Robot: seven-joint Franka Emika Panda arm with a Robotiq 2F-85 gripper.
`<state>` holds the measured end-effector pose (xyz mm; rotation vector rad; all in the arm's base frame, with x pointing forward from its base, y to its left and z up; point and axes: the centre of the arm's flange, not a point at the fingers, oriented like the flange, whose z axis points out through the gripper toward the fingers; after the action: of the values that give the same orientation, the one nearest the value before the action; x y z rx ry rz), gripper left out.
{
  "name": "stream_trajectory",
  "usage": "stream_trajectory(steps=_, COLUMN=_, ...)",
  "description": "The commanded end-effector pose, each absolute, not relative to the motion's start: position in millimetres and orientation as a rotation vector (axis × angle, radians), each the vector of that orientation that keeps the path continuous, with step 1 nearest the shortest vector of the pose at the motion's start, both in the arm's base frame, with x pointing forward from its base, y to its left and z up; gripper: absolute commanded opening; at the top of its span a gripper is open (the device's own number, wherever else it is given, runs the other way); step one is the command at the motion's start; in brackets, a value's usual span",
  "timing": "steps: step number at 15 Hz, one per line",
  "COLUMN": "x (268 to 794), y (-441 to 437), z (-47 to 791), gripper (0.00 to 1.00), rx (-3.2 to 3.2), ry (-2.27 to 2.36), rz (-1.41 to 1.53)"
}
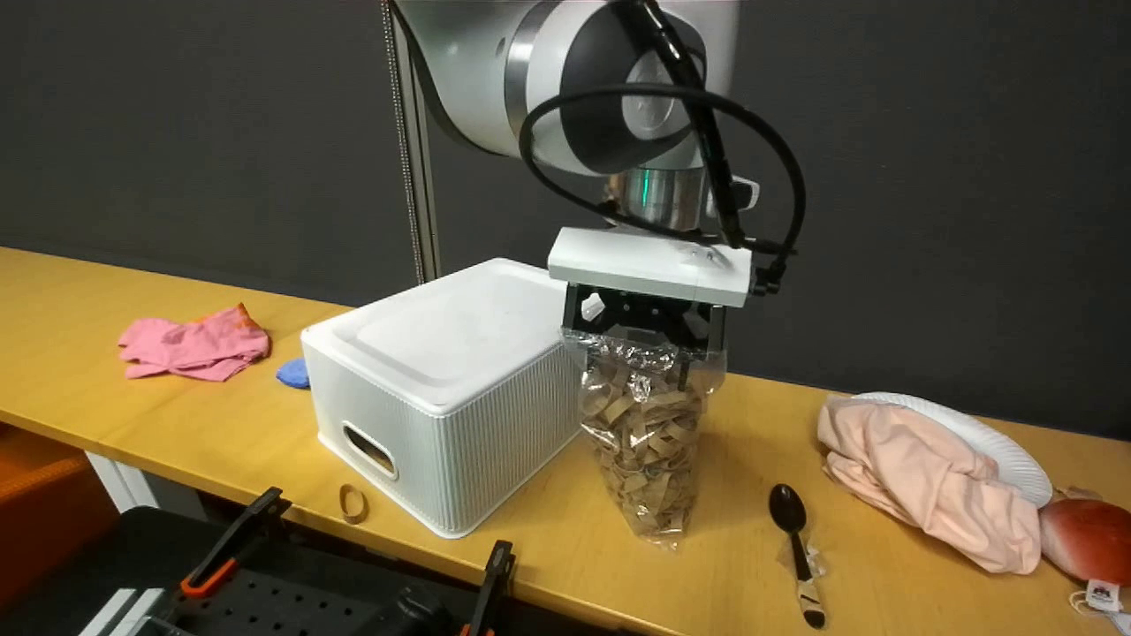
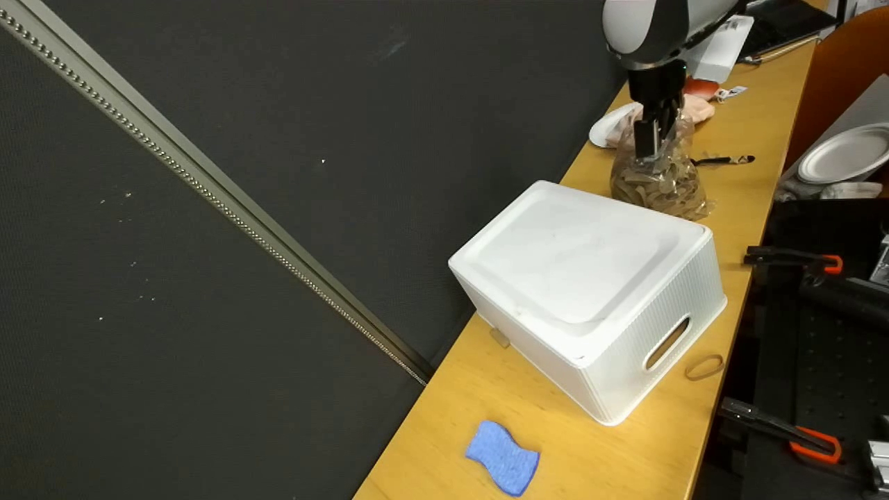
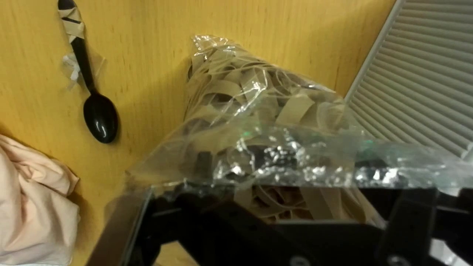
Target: Remove some rubber bands from the plastic and put them on the white box
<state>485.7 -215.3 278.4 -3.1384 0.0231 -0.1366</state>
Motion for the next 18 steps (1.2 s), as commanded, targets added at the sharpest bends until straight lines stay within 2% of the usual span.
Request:
stream_trajectory(steps=1, x=493.7, y=-217.6, z=272.5, gripper=1.0, rx=-3.199, ry=0.053, rz=-0.188)
stream_trajectory(steps=12, x=502.2, y=-193.3, z=243.4, gripper=1.0, rx=-3.282, ry=0.088, rz=-0.271)
stream_trajectory(steps=18, x=486.8, y=-196.5, z=268.0, gripper=1.0, rx=-3.283, ry=0.114, rz=-0.307)
